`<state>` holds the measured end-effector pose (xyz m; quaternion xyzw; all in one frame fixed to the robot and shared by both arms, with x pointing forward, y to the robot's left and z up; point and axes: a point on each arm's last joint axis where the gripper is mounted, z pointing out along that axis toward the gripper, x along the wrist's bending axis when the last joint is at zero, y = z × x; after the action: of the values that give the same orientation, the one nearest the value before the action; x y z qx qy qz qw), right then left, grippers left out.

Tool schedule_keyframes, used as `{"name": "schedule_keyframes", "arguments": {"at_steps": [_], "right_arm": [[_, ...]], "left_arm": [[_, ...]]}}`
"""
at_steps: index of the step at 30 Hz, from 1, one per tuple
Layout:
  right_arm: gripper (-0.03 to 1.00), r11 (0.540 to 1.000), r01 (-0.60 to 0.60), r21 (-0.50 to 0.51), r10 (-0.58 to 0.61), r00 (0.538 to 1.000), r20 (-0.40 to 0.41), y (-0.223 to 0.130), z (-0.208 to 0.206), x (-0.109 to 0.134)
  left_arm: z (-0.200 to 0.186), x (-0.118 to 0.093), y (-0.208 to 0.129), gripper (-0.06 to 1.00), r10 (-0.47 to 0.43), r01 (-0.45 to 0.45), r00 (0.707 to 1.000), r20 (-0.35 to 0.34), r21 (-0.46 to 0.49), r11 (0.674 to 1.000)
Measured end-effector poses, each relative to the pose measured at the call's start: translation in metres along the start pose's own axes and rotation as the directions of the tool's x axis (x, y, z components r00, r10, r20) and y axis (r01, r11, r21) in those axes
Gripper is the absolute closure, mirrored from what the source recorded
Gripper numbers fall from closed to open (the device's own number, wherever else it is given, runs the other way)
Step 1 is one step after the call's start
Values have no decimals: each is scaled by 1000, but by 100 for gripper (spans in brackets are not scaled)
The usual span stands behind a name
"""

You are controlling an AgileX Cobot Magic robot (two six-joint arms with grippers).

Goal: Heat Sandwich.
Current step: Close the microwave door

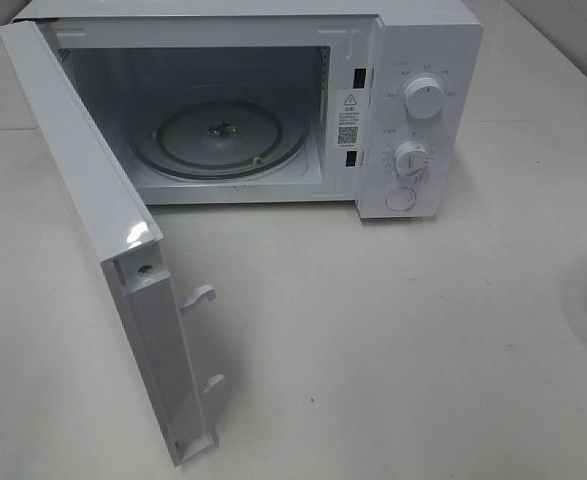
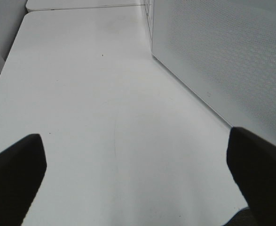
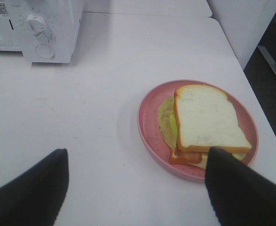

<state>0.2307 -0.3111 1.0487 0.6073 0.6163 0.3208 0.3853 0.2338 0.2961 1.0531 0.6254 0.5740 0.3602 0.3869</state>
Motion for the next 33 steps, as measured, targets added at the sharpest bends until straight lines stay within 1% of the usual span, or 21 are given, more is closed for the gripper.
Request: {"name": "schedule_keyframes", "arguments": {"at_steps": [33], "right_arm": [[20,1000,-1,0,1,1000,0,0,0,0]], "left_arm": [[0,0,0,-5,0,0,1000,0,0,1000]]}}
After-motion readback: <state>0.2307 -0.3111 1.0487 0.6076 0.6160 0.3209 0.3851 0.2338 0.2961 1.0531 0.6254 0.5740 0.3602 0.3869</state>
